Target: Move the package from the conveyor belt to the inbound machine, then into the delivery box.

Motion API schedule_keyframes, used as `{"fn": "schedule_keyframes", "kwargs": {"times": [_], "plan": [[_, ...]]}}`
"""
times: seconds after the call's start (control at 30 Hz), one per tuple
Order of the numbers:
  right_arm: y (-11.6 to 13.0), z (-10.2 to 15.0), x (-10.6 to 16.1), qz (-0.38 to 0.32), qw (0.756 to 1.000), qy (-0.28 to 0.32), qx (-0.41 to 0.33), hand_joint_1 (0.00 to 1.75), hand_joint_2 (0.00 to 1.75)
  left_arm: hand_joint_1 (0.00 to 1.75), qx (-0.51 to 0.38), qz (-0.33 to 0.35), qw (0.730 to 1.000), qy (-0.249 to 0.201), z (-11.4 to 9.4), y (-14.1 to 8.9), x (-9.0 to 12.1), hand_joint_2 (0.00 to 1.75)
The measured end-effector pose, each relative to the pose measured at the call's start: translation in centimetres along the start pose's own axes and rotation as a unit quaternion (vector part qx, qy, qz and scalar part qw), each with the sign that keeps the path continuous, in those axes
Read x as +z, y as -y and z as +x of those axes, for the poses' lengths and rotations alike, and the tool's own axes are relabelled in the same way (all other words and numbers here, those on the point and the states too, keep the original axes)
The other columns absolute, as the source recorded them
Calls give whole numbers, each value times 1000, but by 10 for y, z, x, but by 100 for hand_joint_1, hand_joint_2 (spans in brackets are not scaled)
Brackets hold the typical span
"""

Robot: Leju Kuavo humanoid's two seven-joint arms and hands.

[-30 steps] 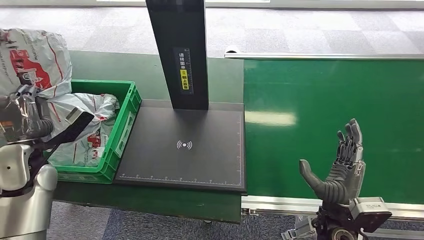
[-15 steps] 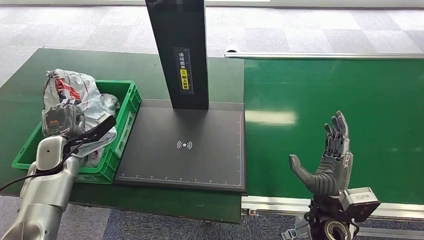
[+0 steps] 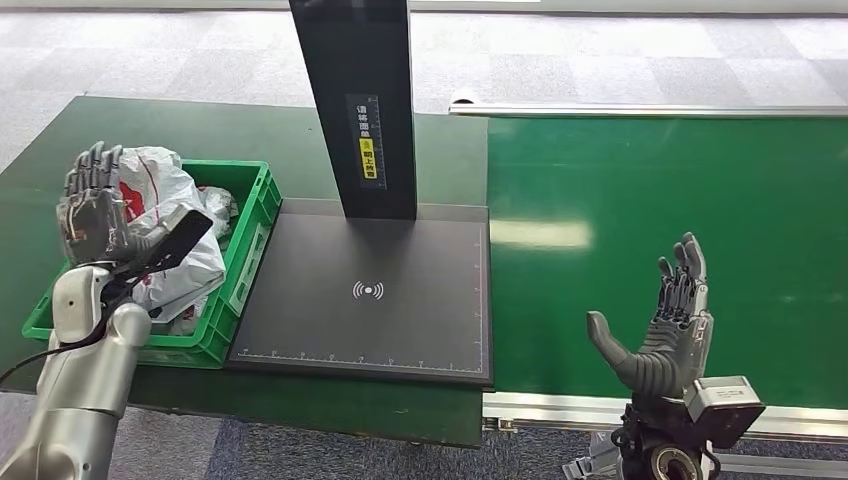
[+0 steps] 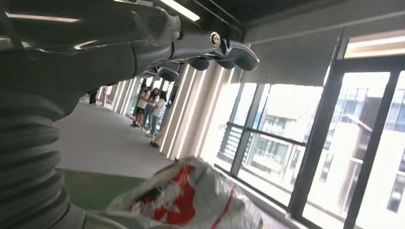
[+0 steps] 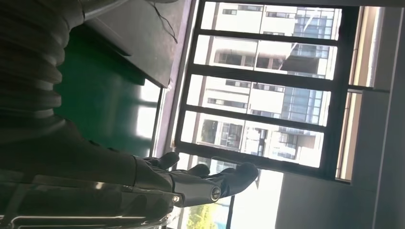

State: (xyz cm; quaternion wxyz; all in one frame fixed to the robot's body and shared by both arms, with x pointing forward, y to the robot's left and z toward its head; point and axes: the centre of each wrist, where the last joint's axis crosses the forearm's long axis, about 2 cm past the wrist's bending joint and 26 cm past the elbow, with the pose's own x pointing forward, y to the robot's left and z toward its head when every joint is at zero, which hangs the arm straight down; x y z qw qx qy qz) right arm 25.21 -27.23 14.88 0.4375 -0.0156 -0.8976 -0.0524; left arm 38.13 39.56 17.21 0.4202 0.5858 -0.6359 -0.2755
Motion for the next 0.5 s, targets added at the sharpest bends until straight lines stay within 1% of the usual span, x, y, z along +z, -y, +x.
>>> {"fn": "schedule_keyframes", "kwargs": {"times": [0.1,0.2,0.27,0.33,0.4,0.47,0.5], "plan": [[1,0,5,-6,1000,-6,5,0,175,0,8,61,998,10,1,-15,10,175],[2,0,9,-9,1000,-11,8,0,175,0,84,93,992,31,6,-29,23,175],[3,0,9,-8,1000,-14,10,0,175,0,142,94,984,52,14,-35,32,175],[4,-1,8,-2,1000,-20,15,0,175,0,168,89,979,76,26,-36,44,175],[4,-3,6,4,999,-28,23,0,175,0,191,74,974,92,41,-33,58,175],[4,-6,4,9,999,-36,29,0,175,0,235,50,965,102,57,-25,75,175],[5,-7,3,10,999,-38,30,0,175,0,248,43,962,105,61,-23,79,175]]}}
